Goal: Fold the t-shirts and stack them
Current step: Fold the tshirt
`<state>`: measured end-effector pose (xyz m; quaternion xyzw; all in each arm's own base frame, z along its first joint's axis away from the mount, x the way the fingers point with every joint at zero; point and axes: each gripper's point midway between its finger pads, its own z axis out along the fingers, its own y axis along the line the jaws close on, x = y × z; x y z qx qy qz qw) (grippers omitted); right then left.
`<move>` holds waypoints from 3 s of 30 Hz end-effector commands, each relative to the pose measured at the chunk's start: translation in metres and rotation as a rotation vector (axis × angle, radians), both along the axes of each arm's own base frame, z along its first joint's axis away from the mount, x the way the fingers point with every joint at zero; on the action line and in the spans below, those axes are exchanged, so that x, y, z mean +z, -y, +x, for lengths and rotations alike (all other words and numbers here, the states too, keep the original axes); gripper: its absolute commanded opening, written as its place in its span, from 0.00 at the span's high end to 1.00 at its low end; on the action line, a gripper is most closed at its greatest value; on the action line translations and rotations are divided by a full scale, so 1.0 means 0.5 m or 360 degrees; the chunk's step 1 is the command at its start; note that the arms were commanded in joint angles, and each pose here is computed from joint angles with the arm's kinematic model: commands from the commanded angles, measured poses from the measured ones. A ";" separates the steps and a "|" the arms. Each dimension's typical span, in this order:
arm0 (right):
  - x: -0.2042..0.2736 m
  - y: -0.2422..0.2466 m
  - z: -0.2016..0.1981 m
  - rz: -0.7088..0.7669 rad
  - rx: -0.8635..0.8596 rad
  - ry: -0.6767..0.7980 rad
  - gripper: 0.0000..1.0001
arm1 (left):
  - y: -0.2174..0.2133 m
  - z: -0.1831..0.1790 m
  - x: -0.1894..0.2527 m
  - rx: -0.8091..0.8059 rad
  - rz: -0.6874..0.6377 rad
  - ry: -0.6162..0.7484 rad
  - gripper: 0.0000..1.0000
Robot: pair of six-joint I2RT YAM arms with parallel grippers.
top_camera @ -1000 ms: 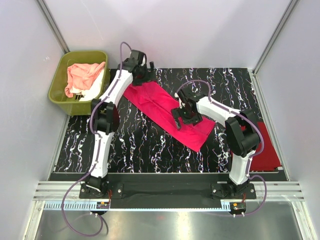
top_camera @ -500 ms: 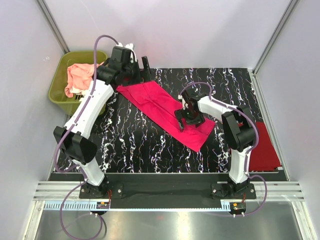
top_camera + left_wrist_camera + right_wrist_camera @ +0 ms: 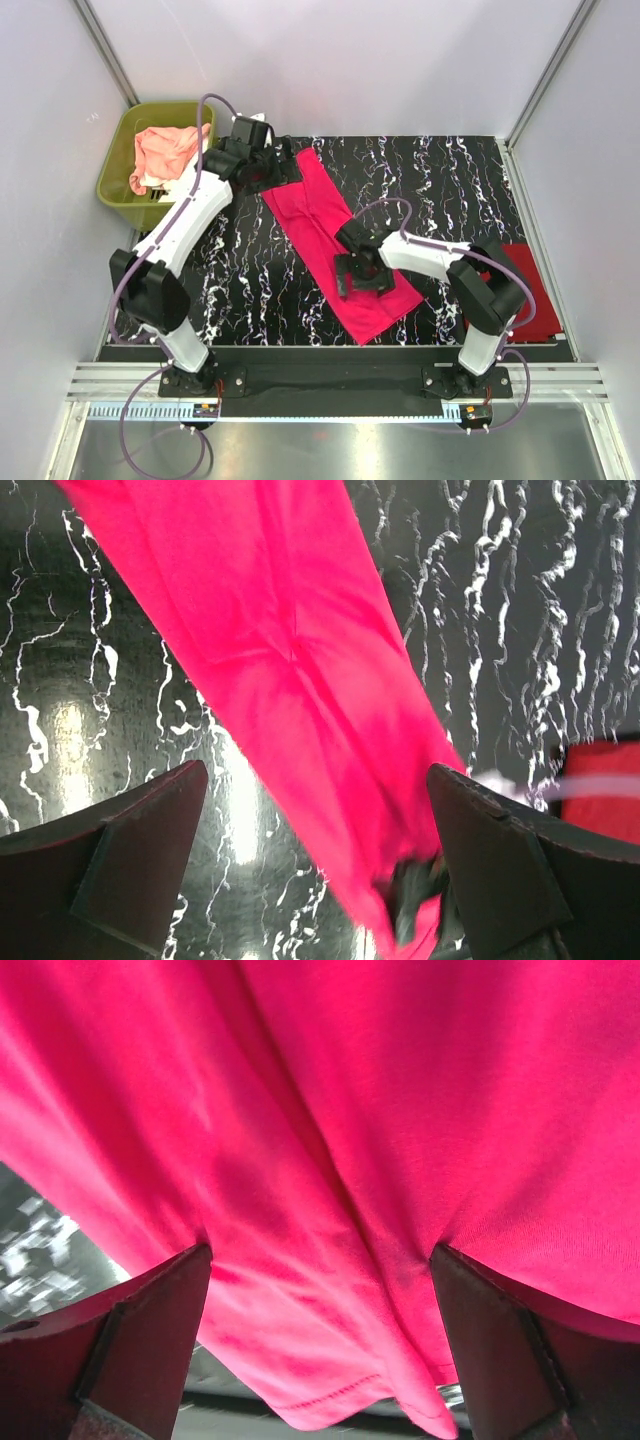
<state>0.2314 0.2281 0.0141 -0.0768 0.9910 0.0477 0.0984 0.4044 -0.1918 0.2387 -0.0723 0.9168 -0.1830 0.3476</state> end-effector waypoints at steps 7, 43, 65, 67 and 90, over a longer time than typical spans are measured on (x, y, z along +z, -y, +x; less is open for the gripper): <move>0.162 -0.052 0.016 0.0174 -0.0284 0.0271 0.00 | 0.004 0.125 -0.119 0.0203 0.0198 -0.0085 0.05; 0.165 0.078 0.187 0.0173 -0.0480 0.0210 0.00 | 0.126 0.403 -0.391 0.0150 -0.0461 -0.0276 0.40; 0.121 0.030 0.118 0.0294 -0.0062 0.0041 0.12 | 0.121 0.185 0.107 -0.0227 -0.0482 0.0073 0.07; 0.119 0.019 0.116 0.0246 -0.0017 0.0069 0.11 | 0.108 0.136 0.150 -0.0251 -0.0460 0.0104 0.07; -0.040 -0.127 0.044 0.0018 -0.0436 -0.0150 0.15 | -0.050 -0.229 0.017 -0.0158 -0.0219 -0.0129 0.10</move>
